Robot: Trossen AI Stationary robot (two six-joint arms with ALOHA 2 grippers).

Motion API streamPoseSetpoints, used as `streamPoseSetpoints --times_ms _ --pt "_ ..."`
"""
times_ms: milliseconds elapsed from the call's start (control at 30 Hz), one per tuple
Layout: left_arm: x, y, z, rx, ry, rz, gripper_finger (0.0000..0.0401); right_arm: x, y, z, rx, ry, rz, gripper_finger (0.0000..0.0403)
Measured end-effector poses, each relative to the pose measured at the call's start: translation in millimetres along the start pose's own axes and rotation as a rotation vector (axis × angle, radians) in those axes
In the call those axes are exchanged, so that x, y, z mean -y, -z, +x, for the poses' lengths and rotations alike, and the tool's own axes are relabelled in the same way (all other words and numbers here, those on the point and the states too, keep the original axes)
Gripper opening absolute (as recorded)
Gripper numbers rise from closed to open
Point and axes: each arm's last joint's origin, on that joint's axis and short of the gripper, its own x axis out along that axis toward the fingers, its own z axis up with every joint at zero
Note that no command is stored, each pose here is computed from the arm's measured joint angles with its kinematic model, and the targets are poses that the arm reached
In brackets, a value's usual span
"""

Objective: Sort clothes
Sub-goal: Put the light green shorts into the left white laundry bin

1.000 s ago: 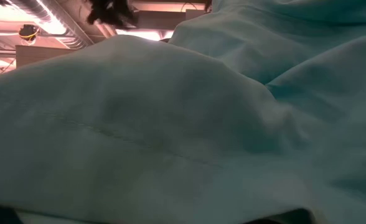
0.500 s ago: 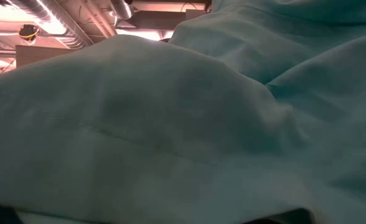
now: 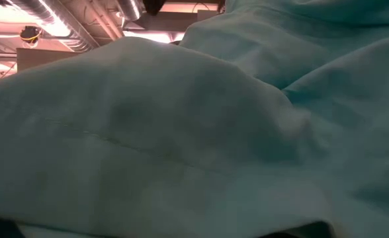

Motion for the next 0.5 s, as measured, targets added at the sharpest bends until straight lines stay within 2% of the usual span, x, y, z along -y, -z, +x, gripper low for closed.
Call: streamPoseSetpoints --times_ms 200,500 --pt "26.3 28.3 22.6 -0.041 0.048 -0.024 0.0193 -0.1 0.0 0.0 0.000 -0.002 0.031 0.0014" --pt "38.0 68.9 53.2 -0.111 -0.018 -0.031 0.0193 -0.7 0.3 0.0 -0.003 -0.024 0.040 0.0014"
